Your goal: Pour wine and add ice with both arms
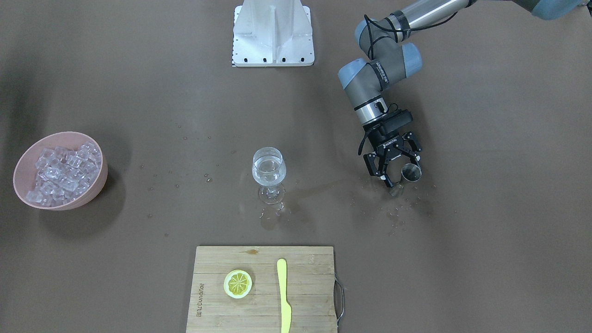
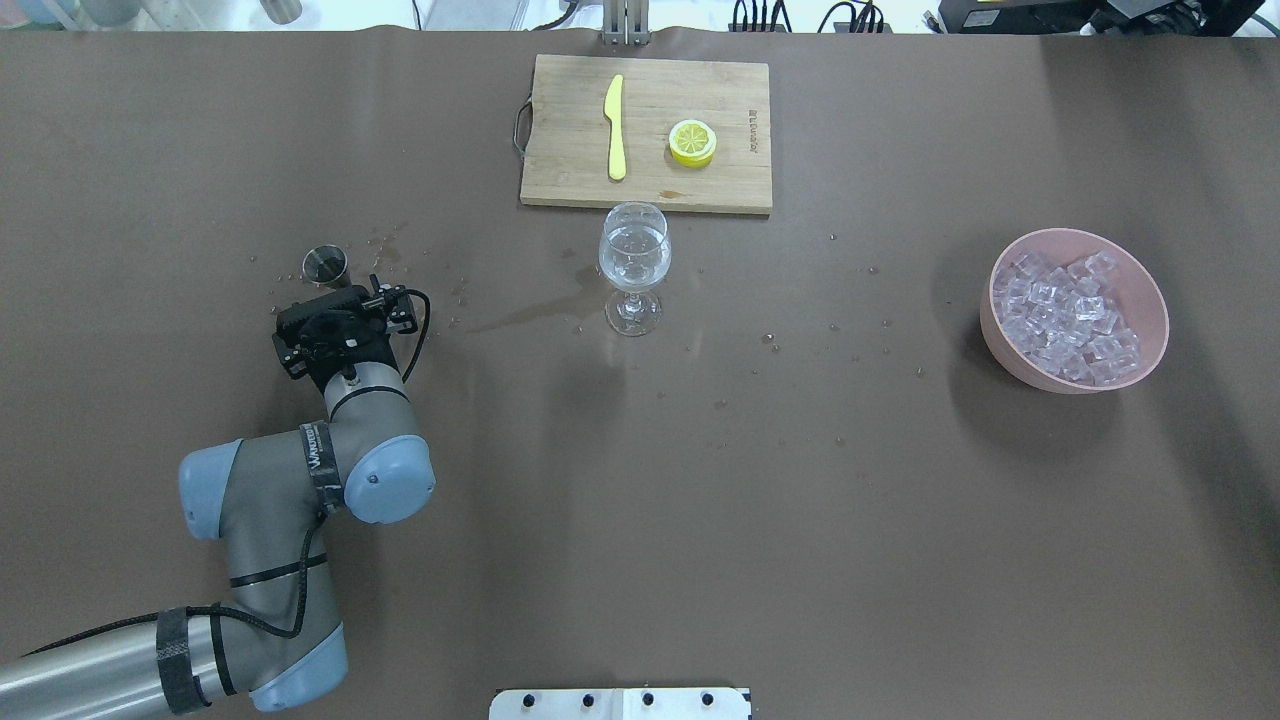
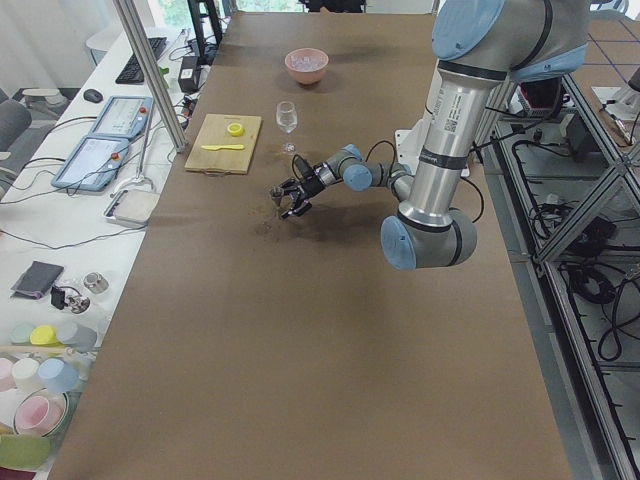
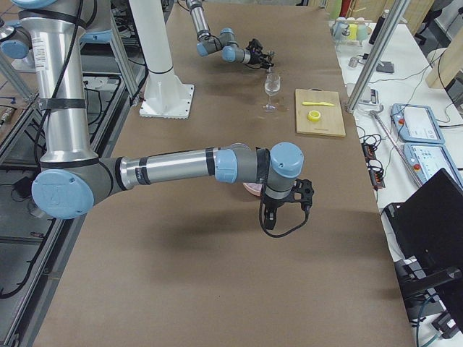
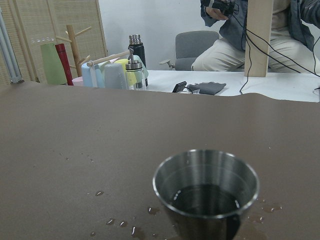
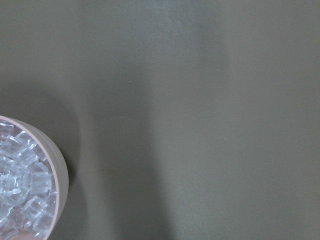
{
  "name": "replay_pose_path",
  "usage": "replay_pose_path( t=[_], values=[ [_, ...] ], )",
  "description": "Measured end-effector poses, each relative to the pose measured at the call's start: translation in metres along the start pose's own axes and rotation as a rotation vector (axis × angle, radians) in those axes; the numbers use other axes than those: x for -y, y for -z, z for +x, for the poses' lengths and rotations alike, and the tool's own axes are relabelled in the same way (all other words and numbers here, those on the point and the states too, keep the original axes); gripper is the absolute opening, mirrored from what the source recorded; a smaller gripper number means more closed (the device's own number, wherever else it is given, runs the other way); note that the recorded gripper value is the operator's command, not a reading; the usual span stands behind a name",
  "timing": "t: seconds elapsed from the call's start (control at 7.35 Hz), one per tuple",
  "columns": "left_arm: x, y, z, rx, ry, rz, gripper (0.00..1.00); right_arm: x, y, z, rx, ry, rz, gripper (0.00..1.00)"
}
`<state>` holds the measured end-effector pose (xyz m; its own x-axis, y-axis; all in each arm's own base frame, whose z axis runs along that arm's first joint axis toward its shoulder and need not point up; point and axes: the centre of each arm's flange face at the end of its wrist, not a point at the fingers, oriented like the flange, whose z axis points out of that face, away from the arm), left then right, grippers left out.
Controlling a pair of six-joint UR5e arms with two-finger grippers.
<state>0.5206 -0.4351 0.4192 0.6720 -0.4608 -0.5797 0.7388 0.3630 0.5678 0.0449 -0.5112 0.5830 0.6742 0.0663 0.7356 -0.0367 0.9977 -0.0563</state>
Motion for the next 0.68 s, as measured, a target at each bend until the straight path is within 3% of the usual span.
replay_pose_path(
  t=[0.27,0.68],
  values=[
    [0.0022,0.0006,0.0039,-0.006,0.003,0.013,0.61,0.0002,-0.0015,0.0017,0.000,-0.002,-0.002,1.00],
    [-0.0009,-0.0012,0.0043,-0.005,0.004,0.015,0.57,0.0009,-0.0074,0.0081,-0.003,-0.013,-0.012,1.00]
  ],
)
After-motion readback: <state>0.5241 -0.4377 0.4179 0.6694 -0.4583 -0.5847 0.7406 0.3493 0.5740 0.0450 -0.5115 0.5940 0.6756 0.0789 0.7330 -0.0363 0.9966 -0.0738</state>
